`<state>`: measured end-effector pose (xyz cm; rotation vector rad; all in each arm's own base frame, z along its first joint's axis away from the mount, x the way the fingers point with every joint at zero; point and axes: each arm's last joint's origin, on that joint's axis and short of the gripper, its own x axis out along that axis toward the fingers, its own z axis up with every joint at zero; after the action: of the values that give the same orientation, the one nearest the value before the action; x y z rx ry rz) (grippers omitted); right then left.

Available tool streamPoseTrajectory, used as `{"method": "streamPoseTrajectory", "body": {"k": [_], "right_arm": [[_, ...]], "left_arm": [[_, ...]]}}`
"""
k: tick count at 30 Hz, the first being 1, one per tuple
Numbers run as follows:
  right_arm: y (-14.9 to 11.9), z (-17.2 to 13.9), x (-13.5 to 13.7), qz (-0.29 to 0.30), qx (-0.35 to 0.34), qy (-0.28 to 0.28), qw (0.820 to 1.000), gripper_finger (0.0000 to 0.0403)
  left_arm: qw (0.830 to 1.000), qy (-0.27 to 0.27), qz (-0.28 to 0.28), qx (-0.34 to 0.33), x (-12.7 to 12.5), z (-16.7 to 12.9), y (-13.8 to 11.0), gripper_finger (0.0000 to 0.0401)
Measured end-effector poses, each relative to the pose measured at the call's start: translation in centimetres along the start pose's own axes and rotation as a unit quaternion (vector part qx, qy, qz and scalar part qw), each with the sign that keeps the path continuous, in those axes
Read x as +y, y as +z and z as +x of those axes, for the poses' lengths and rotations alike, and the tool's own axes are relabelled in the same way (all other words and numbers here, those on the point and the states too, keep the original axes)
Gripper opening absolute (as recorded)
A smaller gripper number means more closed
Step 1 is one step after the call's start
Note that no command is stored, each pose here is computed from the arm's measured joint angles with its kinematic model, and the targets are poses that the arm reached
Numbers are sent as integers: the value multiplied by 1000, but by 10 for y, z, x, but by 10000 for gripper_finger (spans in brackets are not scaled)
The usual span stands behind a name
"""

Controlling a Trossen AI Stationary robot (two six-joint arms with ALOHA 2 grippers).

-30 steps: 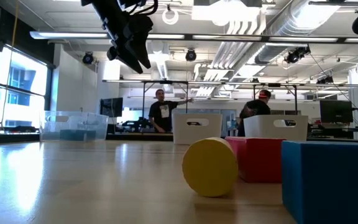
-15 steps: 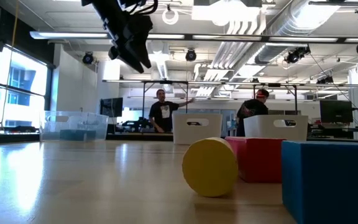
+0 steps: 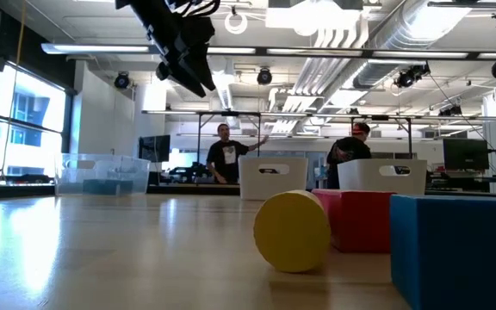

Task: Sort & place blocks by color
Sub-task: Put the yellow block into the right white bin

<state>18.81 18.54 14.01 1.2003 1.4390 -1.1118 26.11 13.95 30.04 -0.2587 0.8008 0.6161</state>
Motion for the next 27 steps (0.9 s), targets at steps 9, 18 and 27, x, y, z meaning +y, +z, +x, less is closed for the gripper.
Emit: {"method": "streamPoseTrajectory", "body": {"k": [9, 18, 27], "right_arm": [[1, -4, 8, 0, 8, 43, 999, 42], [32, -34, 25, 40, -87, 178, 979, 31], [87, -73, 37, 52, -198, 257, 944, 33]], "left_arm": [[1000, 0, 0, -1, 0, 0, 0, 216], [999, -5, 40, -26, -1, 0, 5, 216], [995, -10, 98, -30, -1, 0, 6, 216]]}}
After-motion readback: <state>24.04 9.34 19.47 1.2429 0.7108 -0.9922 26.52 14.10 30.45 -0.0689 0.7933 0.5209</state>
